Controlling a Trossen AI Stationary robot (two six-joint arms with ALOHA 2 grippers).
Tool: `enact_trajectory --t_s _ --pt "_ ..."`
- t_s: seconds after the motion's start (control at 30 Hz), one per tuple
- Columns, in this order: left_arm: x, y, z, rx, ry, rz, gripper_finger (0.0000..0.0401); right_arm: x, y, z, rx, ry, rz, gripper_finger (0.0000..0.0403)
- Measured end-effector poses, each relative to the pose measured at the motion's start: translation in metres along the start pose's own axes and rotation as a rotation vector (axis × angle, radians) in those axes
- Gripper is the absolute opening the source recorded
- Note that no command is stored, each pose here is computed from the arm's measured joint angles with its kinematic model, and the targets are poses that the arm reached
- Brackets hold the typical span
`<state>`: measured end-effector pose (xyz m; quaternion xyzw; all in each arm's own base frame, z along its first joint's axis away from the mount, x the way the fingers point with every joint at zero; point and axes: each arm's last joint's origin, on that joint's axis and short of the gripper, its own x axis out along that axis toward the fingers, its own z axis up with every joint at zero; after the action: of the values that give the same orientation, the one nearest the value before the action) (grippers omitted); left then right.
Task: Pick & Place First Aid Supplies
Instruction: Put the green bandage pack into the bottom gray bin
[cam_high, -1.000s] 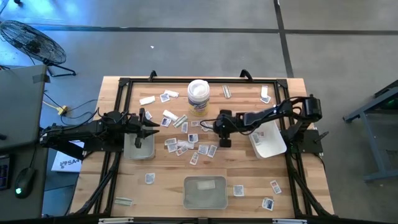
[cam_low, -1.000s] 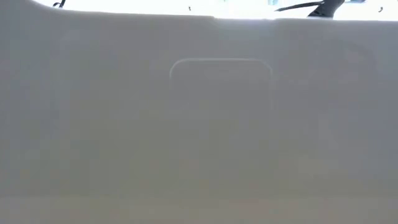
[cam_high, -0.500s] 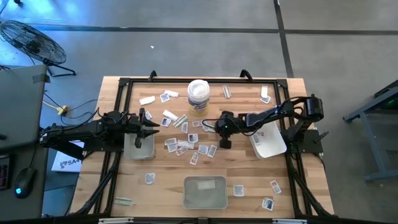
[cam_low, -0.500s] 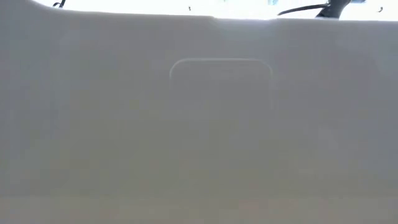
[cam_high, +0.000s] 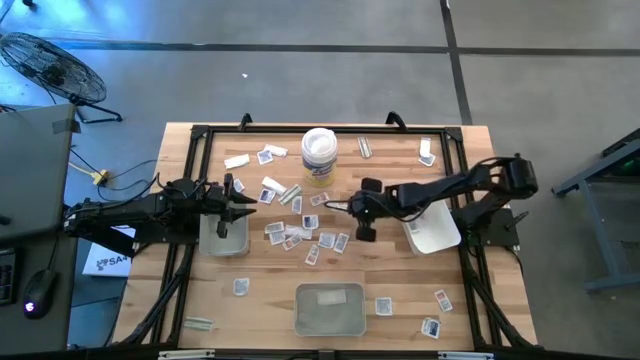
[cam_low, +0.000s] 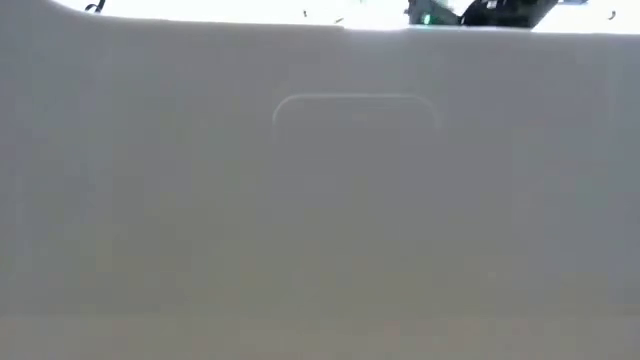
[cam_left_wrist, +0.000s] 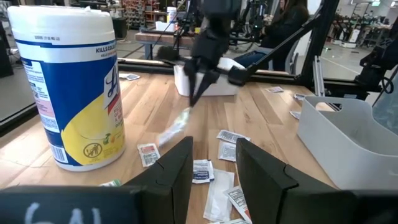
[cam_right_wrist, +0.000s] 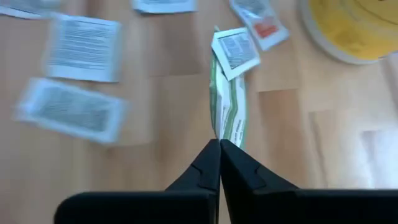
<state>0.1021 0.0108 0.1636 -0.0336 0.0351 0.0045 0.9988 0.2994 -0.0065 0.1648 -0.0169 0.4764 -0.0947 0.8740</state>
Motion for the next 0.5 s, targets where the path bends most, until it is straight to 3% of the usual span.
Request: enact_trajectory --t_s 0.5 --pt "0.0 0.0 0.0 0.0 0.0 0.0 0.012 -0.047 0.041 0.025 0.294 -0.059 0.27 0.0002"
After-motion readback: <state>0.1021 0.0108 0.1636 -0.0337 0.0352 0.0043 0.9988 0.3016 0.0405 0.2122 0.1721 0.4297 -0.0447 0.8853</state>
